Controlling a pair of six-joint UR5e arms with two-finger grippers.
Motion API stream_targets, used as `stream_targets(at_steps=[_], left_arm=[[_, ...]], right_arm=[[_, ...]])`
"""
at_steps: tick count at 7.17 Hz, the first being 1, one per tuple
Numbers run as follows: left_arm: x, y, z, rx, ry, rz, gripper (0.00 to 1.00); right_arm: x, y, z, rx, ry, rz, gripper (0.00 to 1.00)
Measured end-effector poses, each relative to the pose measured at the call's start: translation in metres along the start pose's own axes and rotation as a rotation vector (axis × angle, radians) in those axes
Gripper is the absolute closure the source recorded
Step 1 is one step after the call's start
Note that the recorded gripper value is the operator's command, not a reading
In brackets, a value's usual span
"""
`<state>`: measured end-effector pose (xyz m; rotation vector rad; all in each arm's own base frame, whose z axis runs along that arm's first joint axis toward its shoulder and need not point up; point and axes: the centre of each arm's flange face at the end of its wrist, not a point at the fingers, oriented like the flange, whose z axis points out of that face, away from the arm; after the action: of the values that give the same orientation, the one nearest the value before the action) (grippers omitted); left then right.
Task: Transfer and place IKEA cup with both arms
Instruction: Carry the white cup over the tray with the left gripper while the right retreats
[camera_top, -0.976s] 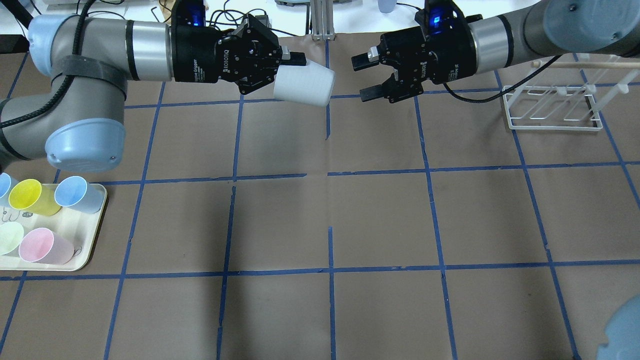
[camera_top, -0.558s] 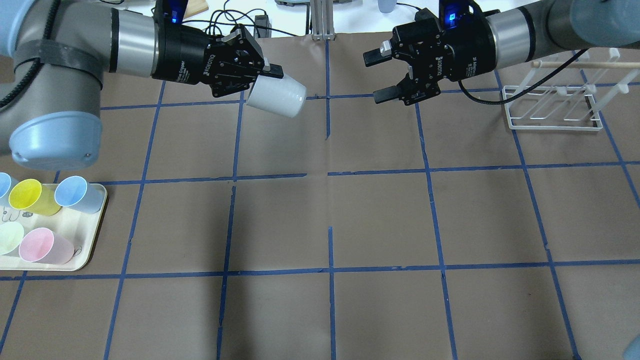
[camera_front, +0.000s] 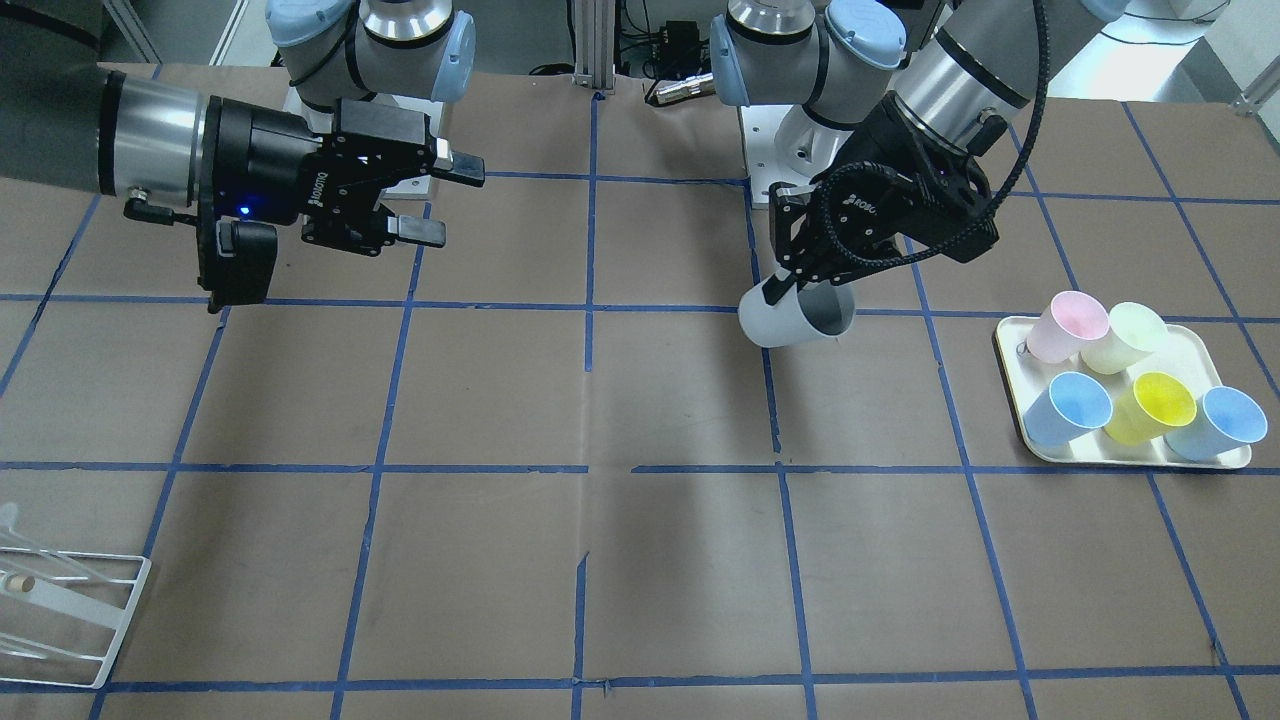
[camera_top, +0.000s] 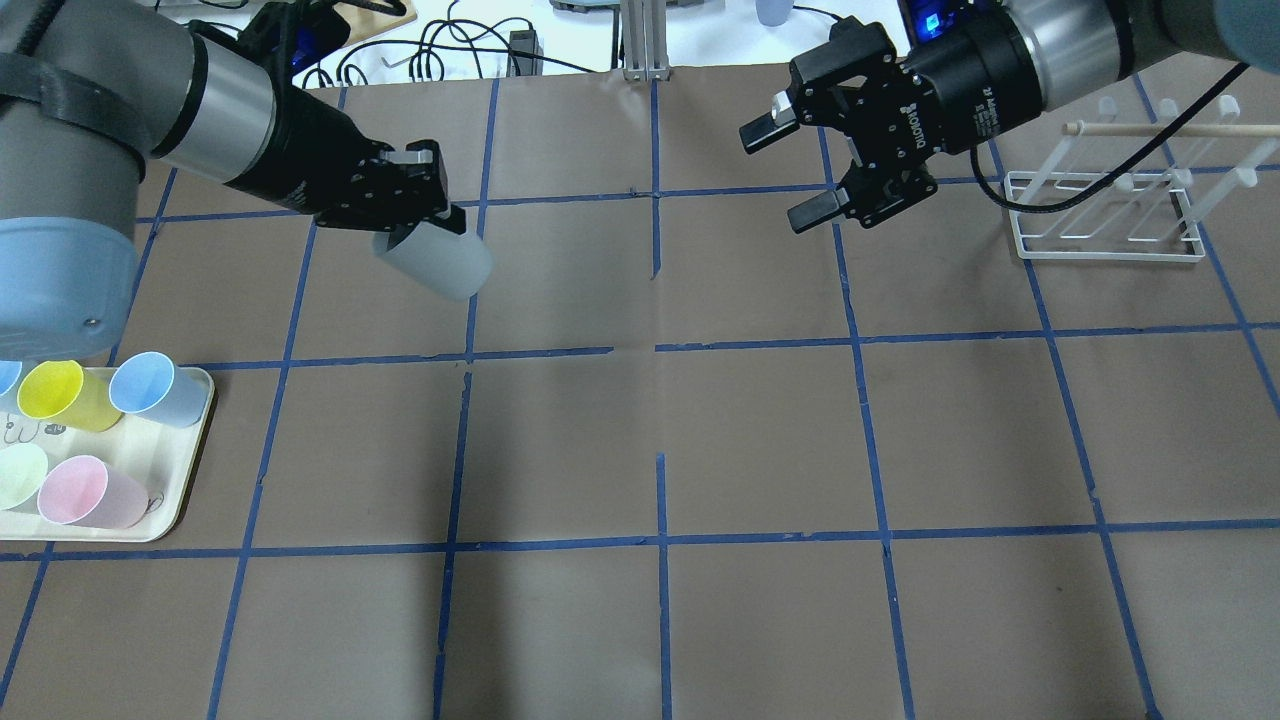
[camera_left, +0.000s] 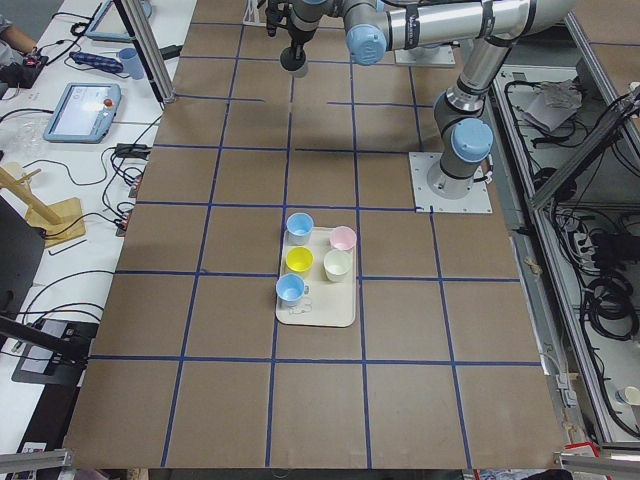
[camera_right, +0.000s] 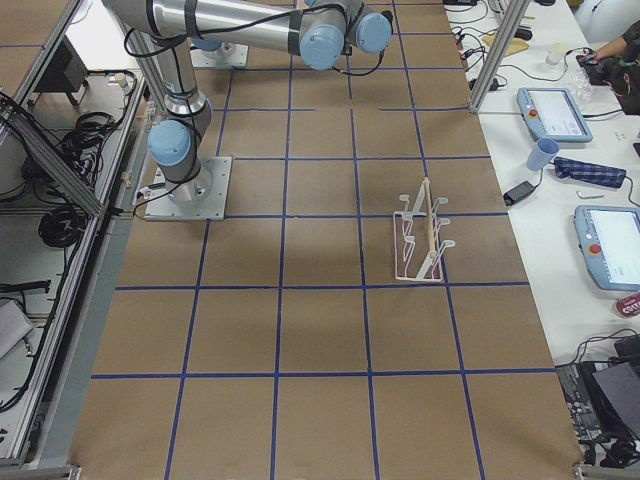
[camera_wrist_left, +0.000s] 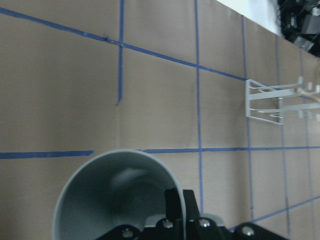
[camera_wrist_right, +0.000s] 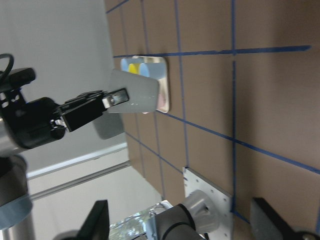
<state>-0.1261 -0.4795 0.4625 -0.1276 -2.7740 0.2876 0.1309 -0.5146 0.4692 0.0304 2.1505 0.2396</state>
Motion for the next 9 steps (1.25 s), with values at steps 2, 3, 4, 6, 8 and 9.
stream_targets(at_steps=[2,3,4,6,8,9], left_arm=[[-0.041,0.015,-0.014,-0.119,-0.186,0.268,1.0],[-0.077,0.02,-0.025,-0.167,-0.199,0.377,1.0],[-0.121,0.026,-0.038,-0.199,-0.191,0.472,1.0],[-0.215,0.043,-0.063,-0.231,-0.166,0.609,1.0],[-0.289,0.068,-0.076,-0.293,-0.166,0.698,1.0],[-0.315,0.079,-0.082,-0.336,-0.169,0.738,1.0]], right_arm=[[-0.007,0.013,-0.019,0.089,0.267,0.118,0.0],[-0.007,0.023,-0.028,0.119,0.397,0.158,0.0],[-0.008,0.033,-0.034,0.147,0.51,0.206,0.0],[-0.017,0.04,-0.028,0.222,0.744,0.247,0.0],[-0.021,0.038,-0.006,0.27,0.898,0.241,0.0],[-0.012,0.035,0.003,0.279,0.938,0.23,0.0]])
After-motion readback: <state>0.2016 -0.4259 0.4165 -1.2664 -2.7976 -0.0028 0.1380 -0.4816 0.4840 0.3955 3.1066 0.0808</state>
